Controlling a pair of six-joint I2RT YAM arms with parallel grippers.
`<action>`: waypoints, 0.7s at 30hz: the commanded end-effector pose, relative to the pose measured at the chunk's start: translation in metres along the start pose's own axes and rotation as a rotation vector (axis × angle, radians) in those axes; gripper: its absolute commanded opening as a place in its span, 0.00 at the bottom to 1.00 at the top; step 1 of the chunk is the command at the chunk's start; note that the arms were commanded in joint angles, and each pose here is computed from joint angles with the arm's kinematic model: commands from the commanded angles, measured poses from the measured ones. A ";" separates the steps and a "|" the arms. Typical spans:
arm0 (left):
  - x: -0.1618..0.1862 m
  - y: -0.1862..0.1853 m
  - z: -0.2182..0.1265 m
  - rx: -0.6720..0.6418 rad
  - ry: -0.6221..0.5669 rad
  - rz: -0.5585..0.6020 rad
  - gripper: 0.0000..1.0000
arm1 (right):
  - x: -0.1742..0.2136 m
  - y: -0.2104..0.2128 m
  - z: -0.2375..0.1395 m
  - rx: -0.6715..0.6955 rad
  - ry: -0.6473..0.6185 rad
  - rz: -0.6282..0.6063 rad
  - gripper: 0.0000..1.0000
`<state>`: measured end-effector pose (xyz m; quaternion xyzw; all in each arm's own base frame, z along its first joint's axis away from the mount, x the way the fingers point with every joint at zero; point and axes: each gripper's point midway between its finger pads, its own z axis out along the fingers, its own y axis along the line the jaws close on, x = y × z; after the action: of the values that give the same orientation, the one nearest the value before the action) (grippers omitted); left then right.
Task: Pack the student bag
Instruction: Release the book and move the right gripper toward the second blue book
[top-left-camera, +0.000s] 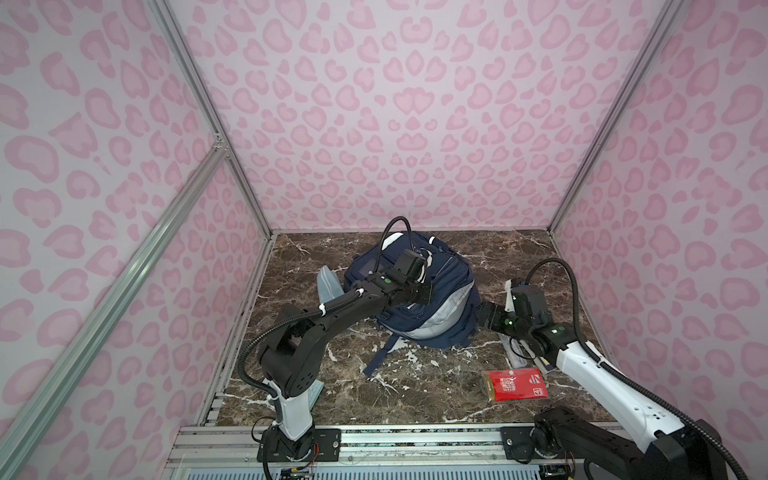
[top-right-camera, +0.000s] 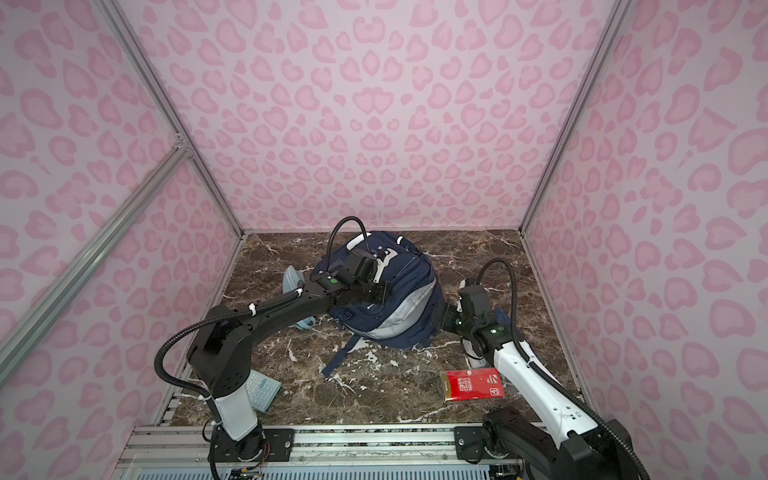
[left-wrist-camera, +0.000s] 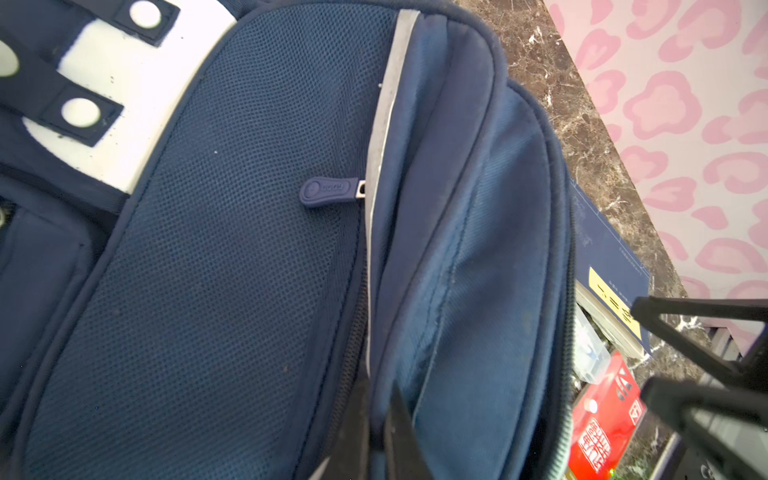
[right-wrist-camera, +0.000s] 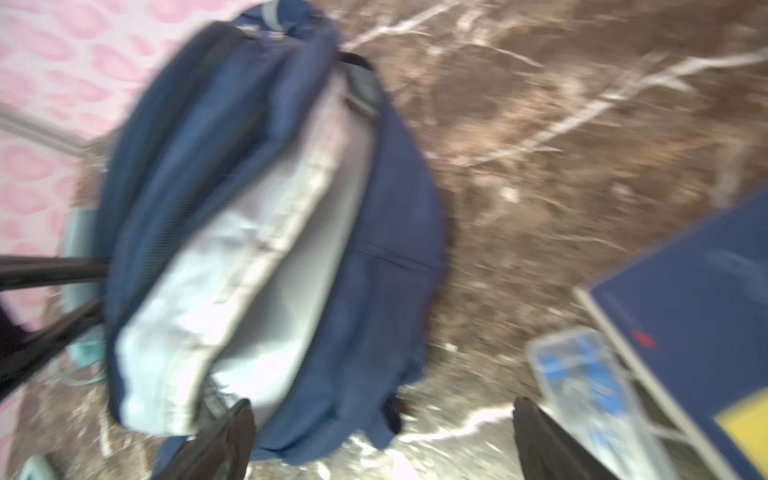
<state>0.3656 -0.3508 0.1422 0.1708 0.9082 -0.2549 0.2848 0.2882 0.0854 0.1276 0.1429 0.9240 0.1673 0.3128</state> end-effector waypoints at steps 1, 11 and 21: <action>-0.013 0.000 0.000 -0.053 -0.071 0.002 0.48 | 0.005 -0.045 -0.009 0.144 0.028 0.062 0.98; -0.013 -0.106 -0.017 0.083 -0.145 0.137 0.92 | -0.011 -0.159 -0.015 0.327 -0.112 0.486 0.99; 0.010 -0.166 0.037 0.279 -0.056 0.101 0.96 | 0.020 -0.210 -0.010 0.373 -0.047 0.643 0.99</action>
<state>0.2990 -0.4847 0.1624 0.2489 0.8610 -0.3258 0.3009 0.2340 -0.1014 0.0476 0.4977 0.8288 0.0749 0.2445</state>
